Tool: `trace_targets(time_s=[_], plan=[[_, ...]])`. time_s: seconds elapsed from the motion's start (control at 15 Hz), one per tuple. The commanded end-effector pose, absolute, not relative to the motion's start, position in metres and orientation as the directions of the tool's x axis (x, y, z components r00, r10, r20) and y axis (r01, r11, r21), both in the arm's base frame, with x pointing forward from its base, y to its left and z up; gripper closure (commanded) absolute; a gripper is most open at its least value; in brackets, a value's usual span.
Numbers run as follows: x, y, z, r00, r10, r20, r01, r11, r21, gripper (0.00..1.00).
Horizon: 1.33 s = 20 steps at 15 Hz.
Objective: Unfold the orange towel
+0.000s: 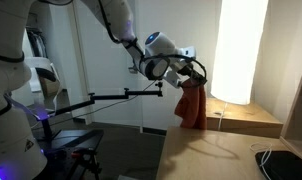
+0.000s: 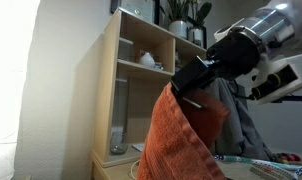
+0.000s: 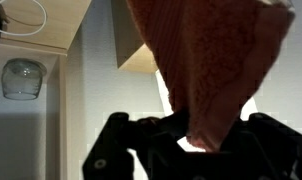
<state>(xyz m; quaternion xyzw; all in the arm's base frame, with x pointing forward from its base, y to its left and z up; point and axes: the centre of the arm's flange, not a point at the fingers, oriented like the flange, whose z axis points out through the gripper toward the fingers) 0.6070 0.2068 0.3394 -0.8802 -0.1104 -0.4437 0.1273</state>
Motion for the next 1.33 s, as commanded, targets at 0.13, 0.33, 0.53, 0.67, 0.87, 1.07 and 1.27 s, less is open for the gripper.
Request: trace_targets(time_s=[0.13, 0.33, 0.53, 0.67, 0.87, 1.07, 1.27], plan=[[0.581, 0.166, 0.275, 0.606, -0.030, 0.795, 0.238, -0.947, -0.217, 1.00], [0.583, 0.152, 0.264, 0.632, -0.059, 0.773, 0.195, -0.953, -0.233, 1.00], [0.582, 0.136, 0.258, 0.669, -0.072, 0.740, 0.127, -0.970, -0.209, 1.00], [0.576, 0.123, 0.249, 0.696, -0.080, 0.714, 0.070, -0.982, -0.178, 1.00], [0.564, 0.104, 0.234, 0.728, -0.114, 0.676, -0.030, -0.990, -0.135, 1.00], [0.550, 0.105, 0.241, 0.661, -0.122, 0.740, 0.001, -0.987, -0.163, 1.00], [0.599, 0.121, 0.276, 0.689, -0.087, 0.719, 0.026, -0.989, -0.144, 1.00]])
